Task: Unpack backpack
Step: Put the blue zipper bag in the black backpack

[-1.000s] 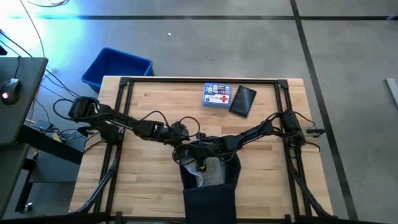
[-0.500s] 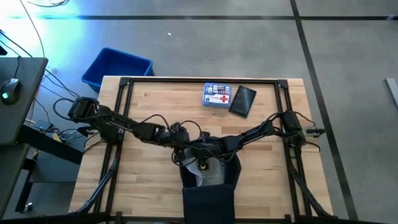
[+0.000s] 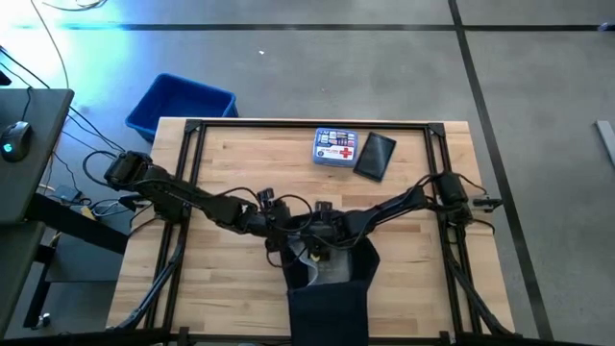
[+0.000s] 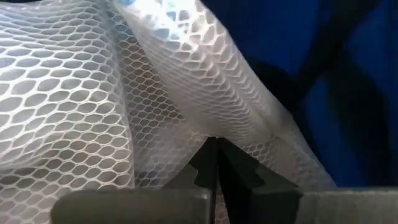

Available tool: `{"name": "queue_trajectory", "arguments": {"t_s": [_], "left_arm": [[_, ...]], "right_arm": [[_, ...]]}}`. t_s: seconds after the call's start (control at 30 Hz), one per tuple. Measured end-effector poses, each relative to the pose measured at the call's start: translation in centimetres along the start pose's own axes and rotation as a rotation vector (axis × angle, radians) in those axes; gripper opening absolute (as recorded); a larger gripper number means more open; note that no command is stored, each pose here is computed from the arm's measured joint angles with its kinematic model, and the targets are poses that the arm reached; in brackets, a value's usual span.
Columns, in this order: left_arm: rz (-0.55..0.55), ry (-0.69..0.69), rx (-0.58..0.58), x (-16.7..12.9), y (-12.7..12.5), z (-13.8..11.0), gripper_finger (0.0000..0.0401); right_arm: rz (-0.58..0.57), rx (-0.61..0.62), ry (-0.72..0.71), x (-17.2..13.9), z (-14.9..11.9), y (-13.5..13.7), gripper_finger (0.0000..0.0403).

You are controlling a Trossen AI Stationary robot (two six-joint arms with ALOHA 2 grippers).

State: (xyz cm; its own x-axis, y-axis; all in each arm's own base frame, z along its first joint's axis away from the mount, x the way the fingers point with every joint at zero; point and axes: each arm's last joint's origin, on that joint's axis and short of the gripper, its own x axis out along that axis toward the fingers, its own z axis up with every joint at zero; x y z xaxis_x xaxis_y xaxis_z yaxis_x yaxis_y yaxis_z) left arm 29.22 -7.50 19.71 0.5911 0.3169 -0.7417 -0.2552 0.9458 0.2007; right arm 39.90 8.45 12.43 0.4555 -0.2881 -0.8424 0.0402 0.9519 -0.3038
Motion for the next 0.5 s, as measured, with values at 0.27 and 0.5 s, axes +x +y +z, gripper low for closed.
{"name": "queue_trajectory", "arguments": {"t_s": [0.27,0.5], "left_arm": [[0.016,-0.011,0.011,-0.2,-0.3,-0.1,0.0000],[0.010,-0.031,0.003,-0.3,-0.5,0.1,0.0000]], "right_arm": [[-0.225,-0.131,-0.082,-4.3,3.4,2.2,0.0000],[-0.185,-0.183,-0.258,-5.0,4.5,4.2,0.0000]]}}
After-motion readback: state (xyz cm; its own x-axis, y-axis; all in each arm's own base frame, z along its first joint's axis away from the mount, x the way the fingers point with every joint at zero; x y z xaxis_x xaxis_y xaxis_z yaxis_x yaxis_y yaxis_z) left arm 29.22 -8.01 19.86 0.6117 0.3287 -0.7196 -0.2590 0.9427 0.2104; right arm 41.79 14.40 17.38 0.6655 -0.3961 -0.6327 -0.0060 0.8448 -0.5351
